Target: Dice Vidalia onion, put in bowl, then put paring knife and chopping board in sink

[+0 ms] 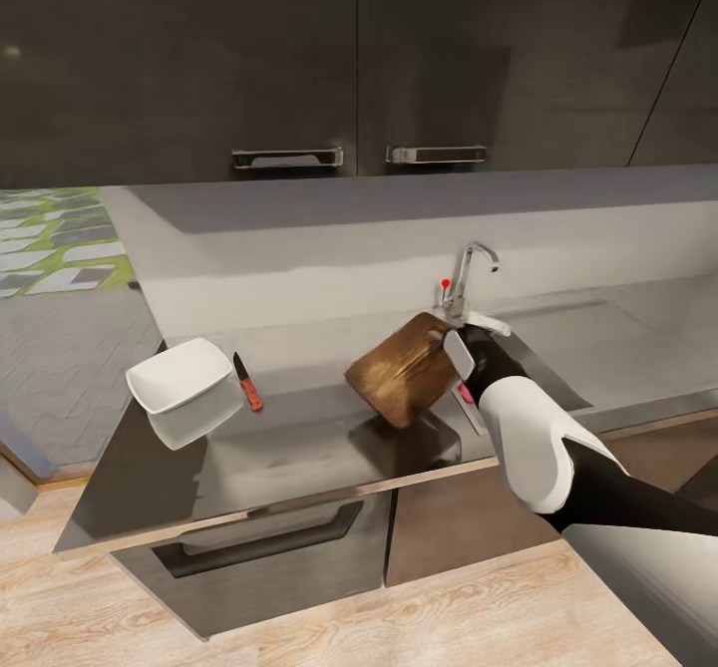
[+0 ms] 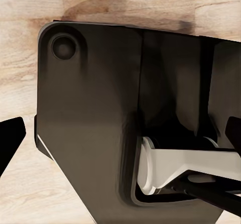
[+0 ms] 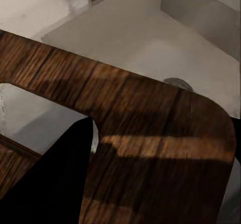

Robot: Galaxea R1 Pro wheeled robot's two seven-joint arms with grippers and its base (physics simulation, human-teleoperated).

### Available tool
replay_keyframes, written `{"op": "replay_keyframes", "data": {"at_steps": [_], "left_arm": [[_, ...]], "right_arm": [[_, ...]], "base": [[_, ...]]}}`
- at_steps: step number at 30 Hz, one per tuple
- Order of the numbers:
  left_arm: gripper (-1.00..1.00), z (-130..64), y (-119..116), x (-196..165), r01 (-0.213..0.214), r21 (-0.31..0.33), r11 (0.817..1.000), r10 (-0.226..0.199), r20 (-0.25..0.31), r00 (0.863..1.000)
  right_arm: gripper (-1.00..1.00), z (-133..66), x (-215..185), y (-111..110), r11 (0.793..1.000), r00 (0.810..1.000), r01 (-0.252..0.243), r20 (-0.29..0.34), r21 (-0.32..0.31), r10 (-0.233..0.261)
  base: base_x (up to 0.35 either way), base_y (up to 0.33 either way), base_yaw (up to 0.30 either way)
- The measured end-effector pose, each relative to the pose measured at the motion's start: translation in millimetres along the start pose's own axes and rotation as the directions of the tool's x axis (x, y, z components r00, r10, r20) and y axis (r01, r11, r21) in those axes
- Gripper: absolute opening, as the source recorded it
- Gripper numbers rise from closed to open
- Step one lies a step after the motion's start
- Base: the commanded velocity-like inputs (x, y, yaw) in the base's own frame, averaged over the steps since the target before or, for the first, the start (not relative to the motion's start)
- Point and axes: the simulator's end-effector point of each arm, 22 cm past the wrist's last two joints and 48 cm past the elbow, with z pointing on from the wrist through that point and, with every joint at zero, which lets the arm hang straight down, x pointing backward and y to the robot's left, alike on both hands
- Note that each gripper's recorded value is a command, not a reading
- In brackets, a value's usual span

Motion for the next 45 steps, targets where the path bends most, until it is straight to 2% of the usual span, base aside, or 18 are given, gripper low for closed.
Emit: {"op": "replay_keyframes", "data": {"at_steps": [4, 6, 9, 15, 22, 27, 30, 33, 45], "left_arm": [[1.0, 0.0, 0, 0, 0.0, 0.0, 1.0, 0.0, 0.001, 1.0], [1.0, 0.0, 0, -1, 0.0, 0.0, 1.0, 0.0, 0.001, 1.0], [1.0, 0.0, 0, -1, 0.0, 0.0, 1.0, 0.0, 0.001, 1.0], [1.0, 0.2, -1, -1, 0.0, 0.001, 1.0, 0.0, 0.002, 1.0], [1.0, 0.2, -1, -1, 0.0, 0.001, 1.0, 0.0, 0.002, 1.0], [1.0, 0.2, -1, -1, 0.0, 0.002, 1.0, 0.0, 0.005, 1.0], [1.0, -0.1, -1, -8, -0.009, 0.001, 1.0, 0.009, 0.04, 0.999], [1.0, -0.3, -1, -10, -0.012, 0.001, 1.0, 0.012, 0.051, 0.999], [1.0, -0.5, -1, -11, -0.014, 0.0, 1.0, 0.014, 0.057, 0.998]], "right_arm": [[-1.0, -0.2, 10, -2, 0.996, 0.996, -0.084, -0.041, 0.013, 0.085], [-1.0, -0.5, 14, -8, 0.992, 0.991, -0.122, -0.055, 0.045, 0.124], [-1.0, -0.5, 17, -11, 0.988, 0.987, -0.144, -0.061, 0.061, 0.148], [-1.0, 0.7, 25, -12, 0.984, 0.984, -0.158, -0.067, 0.077, 0.164], [-1.0, 3.4, 43, -7, 0.971, 0.969, -0.226, -0.081, 0.076, 0.232], [-1.0, 4.2, 49, -2, 0.97, 0.967, -0.235, -0.091, 0.061, 0.24], [-1.0, 4.6, 48, 4, 0.973, 0.969, -0.228, -0.088, 0.035, 0.231], [-1.0, 4.7, 47, 4, 0.974, 0.971, -0.222, -0.083, 0.032, 0.224], [-1.0, 4.8, 45, 3, 0.975, 0.972, -0.219, -0.075, 0.031, 0.221]], "base": [[0.0, 0.0, 0.0], [0.0, 0.0, 0.0], [0.0, 0.0, 0.0], [0.0, 0.0, 0.0], [0.0, 0.0, 0.0], [0.0, 0.0, 0.0], [0.0, 0.0, 0.0], [0.0, 0.0, 0.0], [0.0, 0.074, 0.047]]}}
